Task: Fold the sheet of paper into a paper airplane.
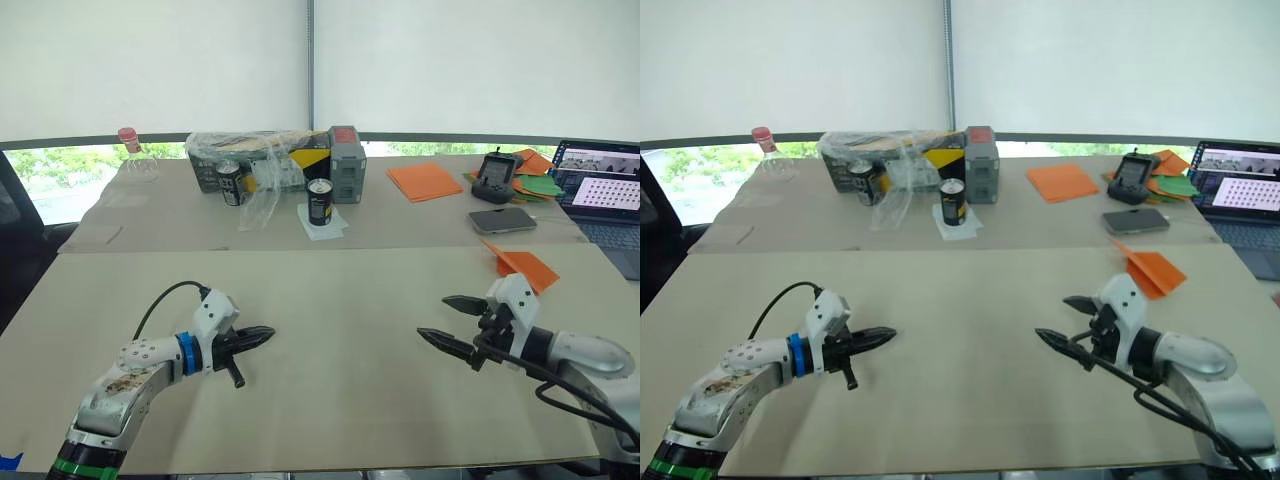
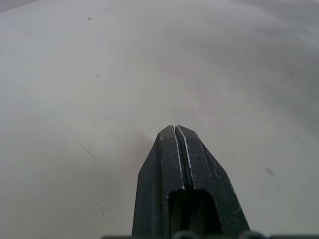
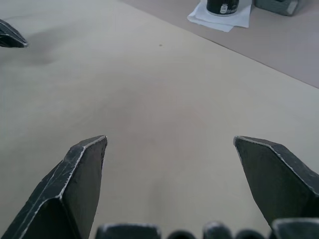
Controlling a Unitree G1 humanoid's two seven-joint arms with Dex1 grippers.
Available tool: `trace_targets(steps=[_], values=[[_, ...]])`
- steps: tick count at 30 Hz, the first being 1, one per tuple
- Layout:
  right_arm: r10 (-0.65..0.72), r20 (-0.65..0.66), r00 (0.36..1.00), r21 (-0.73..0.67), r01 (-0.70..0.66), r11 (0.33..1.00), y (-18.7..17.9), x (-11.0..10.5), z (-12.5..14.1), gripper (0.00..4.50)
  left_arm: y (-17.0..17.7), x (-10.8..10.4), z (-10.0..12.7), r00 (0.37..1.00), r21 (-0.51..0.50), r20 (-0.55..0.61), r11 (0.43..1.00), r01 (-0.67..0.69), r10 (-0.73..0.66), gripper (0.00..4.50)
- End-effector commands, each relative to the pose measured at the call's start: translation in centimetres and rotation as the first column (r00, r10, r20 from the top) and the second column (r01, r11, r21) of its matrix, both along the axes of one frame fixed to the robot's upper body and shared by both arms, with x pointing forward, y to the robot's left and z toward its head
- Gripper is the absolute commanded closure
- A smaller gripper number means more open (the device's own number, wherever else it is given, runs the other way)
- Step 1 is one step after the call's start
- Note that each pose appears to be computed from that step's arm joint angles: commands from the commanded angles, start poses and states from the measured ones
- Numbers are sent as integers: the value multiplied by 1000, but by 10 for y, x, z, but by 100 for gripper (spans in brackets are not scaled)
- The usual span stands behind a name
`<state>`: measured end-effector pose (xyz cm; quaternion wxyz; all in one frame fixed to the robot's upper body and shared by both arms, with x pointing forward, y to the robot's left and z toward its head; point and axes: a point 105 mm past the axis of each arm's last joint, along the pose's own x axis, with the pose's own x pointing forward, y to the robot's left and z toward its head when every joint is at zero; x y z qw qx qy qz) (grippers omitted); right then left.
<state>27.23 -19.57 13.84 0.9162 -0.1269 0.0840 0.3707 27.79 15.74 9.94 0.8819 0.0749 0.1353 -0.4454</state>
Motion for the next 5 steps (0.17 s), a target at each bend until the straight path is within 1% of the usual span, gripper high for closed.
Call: trace_targets(steps=[1, 3, 5], values=[[-1, 107, 994, -19, 3, 1000, 4, -2, 10, 1, 2, -1, 12, 997, 11, 72, 1000, -14, 13, 450], [-13, 109, 994, -6, 14, 1000, 5, -2, 7, 1, 3, -3, 9, 997, 33, 81, 999, -13, 10, 450], [-24, 107, 994, 4, 24, 1000, 5, -1, 5, 1, 3, -3, 8, 997, 30, 79, 999, -15, 13, 450]])
